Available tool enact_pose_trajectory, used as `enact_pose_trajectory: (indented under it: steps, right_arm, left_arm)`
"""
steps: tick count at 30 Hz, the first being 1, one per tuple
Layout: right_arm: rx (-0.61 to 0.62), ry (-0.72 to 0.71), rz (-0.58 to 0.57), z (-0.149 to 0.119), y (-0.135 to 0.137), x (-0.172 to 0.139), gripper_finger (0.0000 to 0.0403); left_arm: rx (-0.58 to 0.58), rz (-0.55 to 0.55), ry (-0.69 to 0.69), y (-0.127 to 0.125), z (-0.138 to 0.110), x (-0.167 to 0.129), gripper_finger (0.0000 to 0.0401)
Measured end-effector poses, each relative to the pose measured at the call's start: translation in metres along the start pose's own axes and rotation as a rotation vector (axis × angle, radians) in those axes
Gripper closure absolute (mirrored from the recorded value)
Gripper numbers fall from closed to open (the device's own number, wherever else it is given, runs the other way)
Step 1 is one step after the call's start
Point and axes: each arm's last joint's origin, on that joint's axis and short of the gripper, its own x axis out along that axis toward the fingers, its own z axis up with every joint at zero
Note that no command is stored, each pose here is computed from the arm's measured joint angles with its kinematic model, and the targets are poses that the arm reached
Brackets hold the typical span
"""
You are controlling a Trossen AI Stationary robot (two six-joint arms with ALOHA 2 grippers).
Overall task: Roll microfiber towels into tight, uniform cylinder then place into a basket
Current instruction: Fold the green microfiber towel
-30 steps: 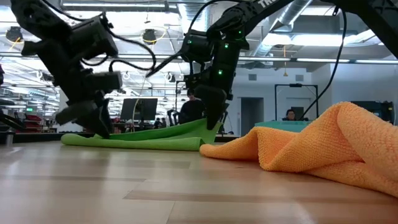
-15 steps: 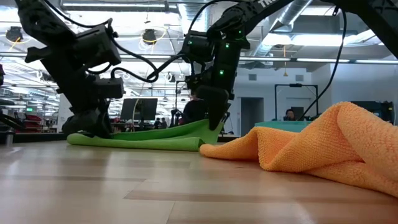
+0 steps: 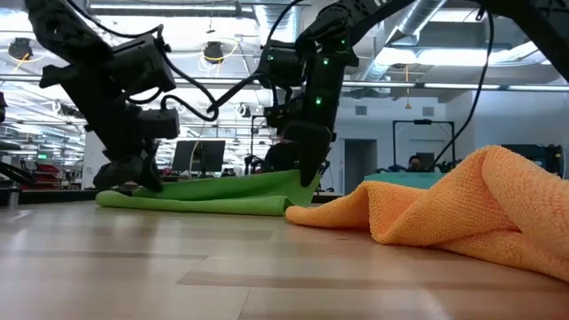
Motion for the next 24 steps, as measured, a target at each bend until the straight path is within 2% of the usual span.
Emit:
enact_pose_trajectory:
  steps: [8, 16, 24]
  right_arm:
    - [-0.014, -0.034, -0.099, 0.004, 0.009, -0.002, 0.0393]
    - [0.149, -0.041, -0.147, 0.003, -0.019, 0.002, 0.0393]
    - [0.19, -0.049, -0.149, 0.003, -0.035, 0.004, 0.0393]
  left_arm:
    - [0.041, 0.167, 0.01, 0.007, 0.014, -0.011, 0.0398]
    - [0.055, 0.185, 0.049, 0.03, 0.025, -0.004, 0.0399]
    - [0.007, 0.134, 0.091, 0.05, 0.022, 0.008, 0.0399]
